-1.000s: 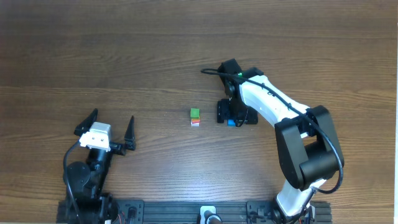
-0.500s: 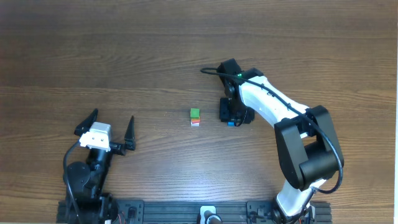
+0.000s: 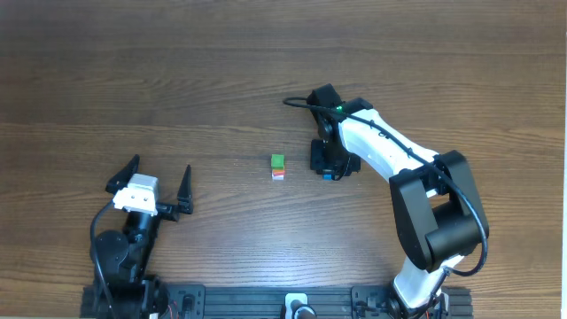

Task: Stack Cubes

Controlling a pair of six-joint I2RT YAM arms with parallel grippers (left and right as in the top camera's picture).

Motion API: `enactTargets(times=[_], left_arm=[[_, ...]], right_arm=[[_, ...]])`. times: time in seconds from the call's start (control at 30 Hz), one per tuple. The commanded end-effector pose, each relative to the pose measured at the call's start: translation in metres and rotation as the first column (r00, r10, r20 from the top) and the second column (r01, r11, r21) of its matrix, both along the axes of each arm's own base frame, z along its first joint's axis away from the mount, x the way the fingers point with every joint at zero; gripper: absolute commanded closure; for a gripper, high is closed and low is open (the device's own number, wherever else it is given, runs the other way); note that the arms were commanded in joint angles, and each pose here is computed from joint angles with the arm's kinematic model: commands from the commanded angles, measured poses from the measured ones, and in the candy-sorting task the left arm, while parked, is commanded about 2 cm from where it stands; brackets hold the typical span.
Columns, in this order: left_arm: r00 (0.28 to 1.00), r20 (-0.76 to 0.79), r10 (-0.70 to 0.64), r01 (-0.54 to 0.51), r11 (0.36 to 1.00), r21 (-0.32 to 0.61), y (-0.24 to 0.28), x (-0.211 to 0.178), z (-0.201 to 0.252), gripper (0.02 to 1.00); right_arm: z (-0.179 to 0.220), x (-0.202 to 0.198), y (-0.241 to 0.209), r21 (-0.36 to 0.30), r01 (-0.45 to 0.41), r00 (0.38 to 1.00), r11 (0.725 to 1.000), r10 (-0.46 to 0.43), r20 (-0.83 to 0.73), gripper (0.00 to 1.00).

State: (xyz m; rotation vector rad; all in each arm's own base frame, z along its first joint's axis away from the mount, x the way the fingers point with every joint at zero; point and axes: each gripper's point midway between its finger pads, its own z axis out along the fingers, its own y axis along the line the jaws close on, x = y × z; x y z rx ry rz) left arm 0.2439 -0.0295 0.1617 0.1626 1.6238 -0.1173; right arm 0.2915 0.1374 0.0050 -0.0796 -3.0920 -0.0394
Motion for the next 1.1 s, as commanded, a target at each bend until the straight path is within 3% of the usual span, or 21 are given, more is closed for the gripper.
enactTargets(times=[0.03, 0.37, 0.47, 0.83, 1.1], left_arm=[[1.000, 0.002, 0.001, -0.001, 1.000, 0.014, 0.000, 0.000, -0.002, 0.020], [1.000, 0.002, 0.001, -0.001, 1.000, 0.014, 0.000, 0.000, -0.002, 0.018], [1.000, 0.002, 0.001, -0.001, 1.000, 0.014, 0.000, 0.000, -0.002, 0.020], [1.000, 0.002, 0.001, -0.001, 1.000, 0.014, 0.000, 0.000, -0.002, 0.020], [1.000, 0.002, 0.001, -0.001, 1.000, 0.014, 0.000, 0.000, -0.002, 0.018]], right_arm=[[0.006, 0.001, 0.004, 0.012, -0.005, 1.000, 1.000, 0.005, 0.024, 0.748], [0.038, 0.007, 0.007, 0.039, -0.010, 0.996, 0.999, 0.007, 0.088, 0.792], [0.067, 0.009, 0.011, 0.053, -0.022, 0.990, 0.998, 0.015, 0.138, 0.812], [0.184, 0.002, 0.045, 0.000, -0.104, 0.956, 0.995, 0.100, 0.275, 0.831], [0.186, 0.001, 0.080, -0.005, -0.104, 0.967, 0.995, 0.102, 0.234, 0.855]])
